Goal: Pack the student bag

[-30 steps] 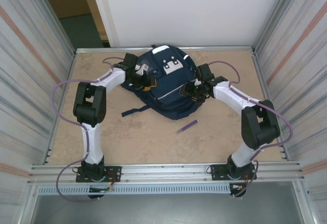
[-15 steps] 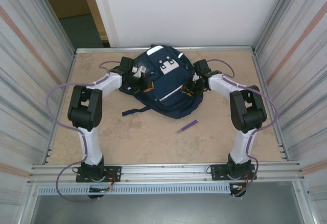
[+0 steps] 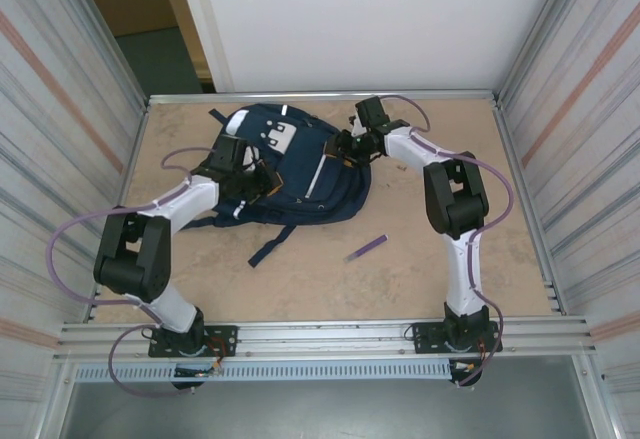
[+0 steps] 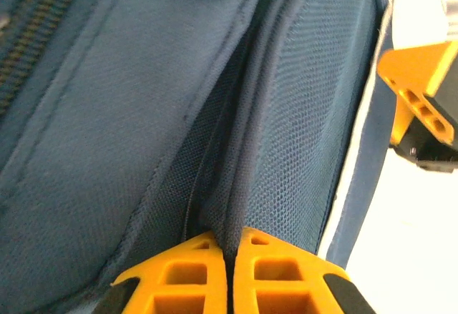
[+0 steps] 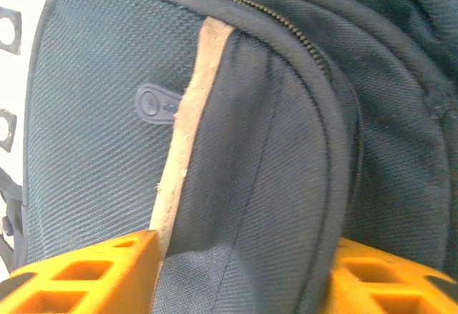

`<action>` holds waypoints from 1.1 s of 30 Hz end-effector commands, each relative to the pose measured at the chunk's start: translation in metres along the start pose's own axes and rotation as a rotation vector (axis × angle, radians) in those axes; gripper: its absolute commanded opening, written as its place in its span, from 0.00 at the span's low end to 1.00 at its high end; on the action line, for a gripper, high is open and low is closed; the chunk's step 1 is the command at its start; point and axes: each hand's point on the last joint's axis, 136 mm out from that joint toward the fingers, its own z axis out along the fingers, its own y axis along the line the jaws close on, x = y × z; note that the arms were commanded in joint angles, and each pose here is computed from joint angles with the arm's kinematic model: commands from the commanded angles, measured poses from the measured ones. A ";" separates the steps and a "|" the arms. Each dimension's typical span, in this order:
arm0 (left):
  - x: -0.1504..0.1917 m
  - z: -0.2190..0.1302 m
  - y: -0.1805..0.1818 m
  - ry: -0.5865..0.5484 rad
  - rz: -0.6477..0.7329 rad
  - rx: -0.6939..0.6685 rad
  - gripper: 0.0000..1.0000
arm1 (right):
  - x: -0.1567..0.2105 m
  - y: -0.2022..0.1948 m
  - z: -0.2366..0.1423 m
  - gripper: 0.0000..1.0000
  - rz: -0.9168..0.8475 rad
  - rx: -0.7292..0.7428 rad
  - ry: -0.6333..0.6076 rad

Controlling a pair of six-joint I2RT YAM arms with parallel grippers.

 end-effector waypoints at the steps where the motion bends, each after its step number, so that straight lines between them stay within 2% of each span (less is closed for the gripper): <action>1: -0.015 -0.014 -0.014 -0.132 -0.114 0.026 0.00 | 0.000 0.007 -0.034 0.60 -0.029 0.016 -0.047; 7: -0.018 -0.019 -0.029 -0.170 -0.184 0.070 0.00 | 0.030 -0.009 -0.090 0.64 -0.044 0.102 -0.148; 10: -0.015 -0.018 -0.032 -0.153 -0.201 0.083 0.00 | 0.055 -0.018 -0.109 0.64 -0.037 0.162 -0.190; 13: -0.012 -0.016 -0.033 -0.137 -0.219 0.096 0.00 | 0.084 -0.010 -0.117 0.64 -0.054 0.180 -0.221; 22: -0.003 -0.011 -0.031 -0.081 -0.282 0.101 0.00 | 0.158 0.052 -0.089 0.59 -0.151 0.136 -0.206; 27: 0.001 -0.012 -0.034 -0.061 -0.294 0.112 0.00 | 0.169 0.077 -0.062 0.56 -0.179 0.106 -0.183; 33: 0.005 -0.013 -0.039 -0.029 -0.310 0.136 0.00 | 0.161 0.081 -0.043 0.56 -0.152 0.127 -0.202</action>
